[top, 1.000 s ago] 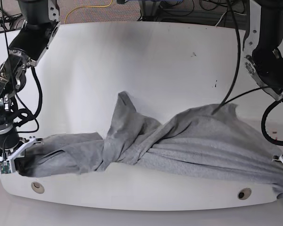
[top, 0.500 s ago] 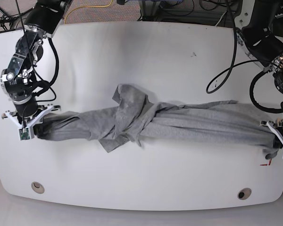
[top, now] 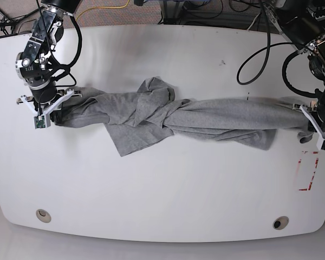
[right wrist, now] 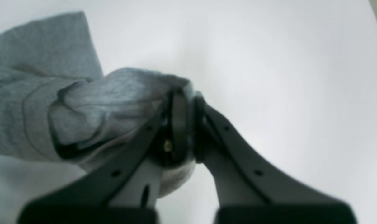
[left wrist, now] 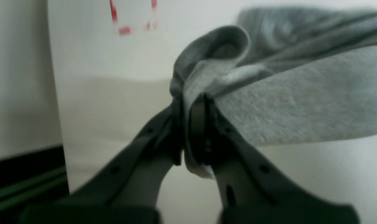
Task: Fold the T-shirt properly
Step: 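Lay the twisted shirt on the table, stretched between both grippers, then release and regrasp the shirt fabric lower down with the right gripper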
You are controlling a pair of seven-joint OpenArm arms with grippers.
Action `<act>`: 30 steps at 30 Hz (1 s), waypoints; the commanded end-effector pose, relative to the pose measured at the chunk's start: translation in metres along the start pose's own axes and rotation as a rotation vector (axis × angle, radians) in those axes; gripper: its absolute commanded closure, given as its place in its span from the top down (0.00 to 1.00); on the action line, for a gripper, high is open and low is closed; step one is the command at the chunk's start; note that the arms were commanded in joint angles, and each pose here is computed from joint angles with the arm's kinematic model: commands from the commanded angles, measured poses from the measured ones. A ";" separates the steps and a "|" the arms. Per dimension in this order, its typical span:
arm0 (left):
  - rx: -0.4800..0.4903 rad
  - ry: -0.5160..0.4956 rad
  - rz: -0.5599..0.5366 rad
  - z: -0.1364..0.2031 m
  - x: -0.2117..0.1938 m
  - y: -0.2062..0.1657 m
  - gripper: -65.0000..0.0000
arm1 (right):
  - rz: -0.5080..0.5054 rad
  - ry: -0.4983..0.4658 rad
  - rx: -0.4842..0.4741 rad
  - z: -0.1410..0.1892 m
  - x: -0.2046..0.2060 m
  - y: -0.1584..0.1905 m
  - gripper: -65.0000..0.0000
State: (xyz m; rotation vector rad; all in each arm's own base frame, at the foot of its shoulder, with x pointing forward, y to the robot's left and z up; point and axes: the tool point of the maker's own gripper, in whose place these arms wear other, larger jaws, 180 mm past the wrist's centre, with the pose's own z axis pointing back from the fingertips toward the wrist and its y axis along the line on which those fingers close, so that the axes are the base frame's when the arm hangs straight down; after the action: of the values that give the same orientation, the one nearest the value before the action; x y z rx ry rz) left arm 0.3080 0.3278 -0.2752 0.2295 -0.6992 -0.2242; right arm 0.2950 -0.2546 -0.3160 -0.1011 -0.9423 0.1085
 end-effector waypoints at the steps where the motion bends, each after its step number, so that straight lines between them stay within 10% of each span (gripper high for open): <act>1: 0.036 0.003 -0.004 0.007 -0.007 0.012 0.00 | -0.005 -0.020 0.001 0.005 -0.001 0.002 0.01; 11: 0.020 0.086 -0.009 0.006 -0.042 0.005 0.00 | -0.053 0.075 0.033 0.009 -0.043 0.020 0.09; 22: 0.008 0.130 -0.018 0.005 -0.058 0.000 0.00 | -0.102 0.140 0.059 0.019 -0.075 0.037 0.81; 30: 0.009 0.129 -0.017 0.004 -0.057 0.000 0.00 | -0.123 0.047 0.121 0.027 -0.047 0.054 0.82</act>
State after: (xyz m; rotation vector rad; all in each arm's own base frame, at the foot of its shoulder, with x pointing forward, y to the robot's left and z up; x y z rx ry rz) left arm 0.2548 0.3390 -0.3192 0.2321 -0.5338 -0.2110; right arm 0.2268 -0.2181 -0.3717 0.0129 -0.7824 0.0230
